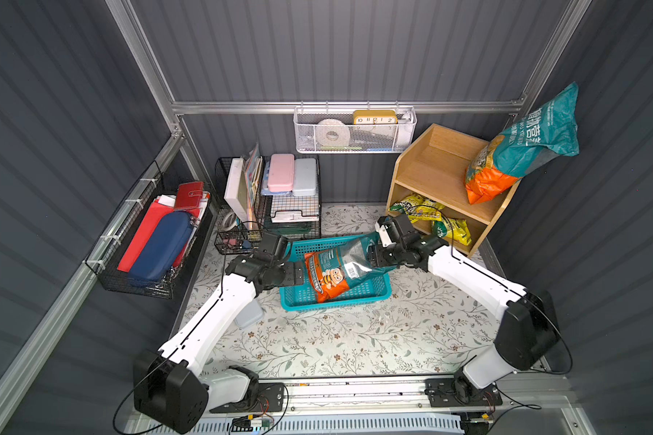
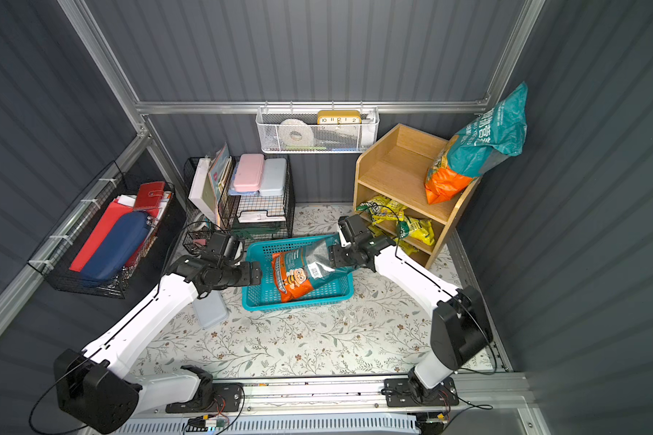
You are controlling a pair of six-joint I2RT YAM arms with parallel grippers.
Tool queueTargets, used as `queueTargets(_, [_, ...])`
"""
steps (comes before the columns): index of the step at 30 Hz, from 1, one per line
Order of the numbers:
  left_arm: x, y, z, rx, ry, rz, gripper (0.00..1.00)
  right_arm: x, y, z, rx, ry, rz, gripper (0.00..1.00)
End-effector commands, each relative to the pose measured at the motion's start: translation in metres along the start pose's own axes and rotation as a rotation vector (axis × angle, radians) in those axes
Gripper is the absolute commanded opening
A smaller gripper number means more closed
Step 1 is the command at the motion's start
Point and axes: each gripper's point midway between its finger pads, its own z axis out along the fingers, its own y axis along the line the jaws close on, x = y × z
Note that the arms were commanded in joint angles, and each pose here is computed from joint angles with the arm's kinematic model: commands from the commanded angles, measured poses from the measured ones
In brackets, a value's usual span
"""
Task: Take down the fertilizer bag from the shelf
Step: Adjust the fertilizer bag in the storage box.
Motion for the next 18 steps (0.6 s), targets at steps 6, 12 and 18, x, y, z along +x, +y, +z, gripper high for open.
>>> queueTargets(6, [0.022,0.017,0.036,-0.088,0.049,-0.042,1.00,-0.020,0.008,0.020,-0.037,-0.003,-0.016,0.00])
queueTargets(12, [0.031,0.017,0.062,-0.102,0.096,-0.066,0.99,-0.059,0.025,-0.044,-0.097,-0.154,-0.044,0.00])
queueTargets(18, [0.027,0.022,0.064,-0.144,0.094,-0.077,0.99,-0.089,0.025,-0.117,-0.065,-0.295,-0.072,0.00])
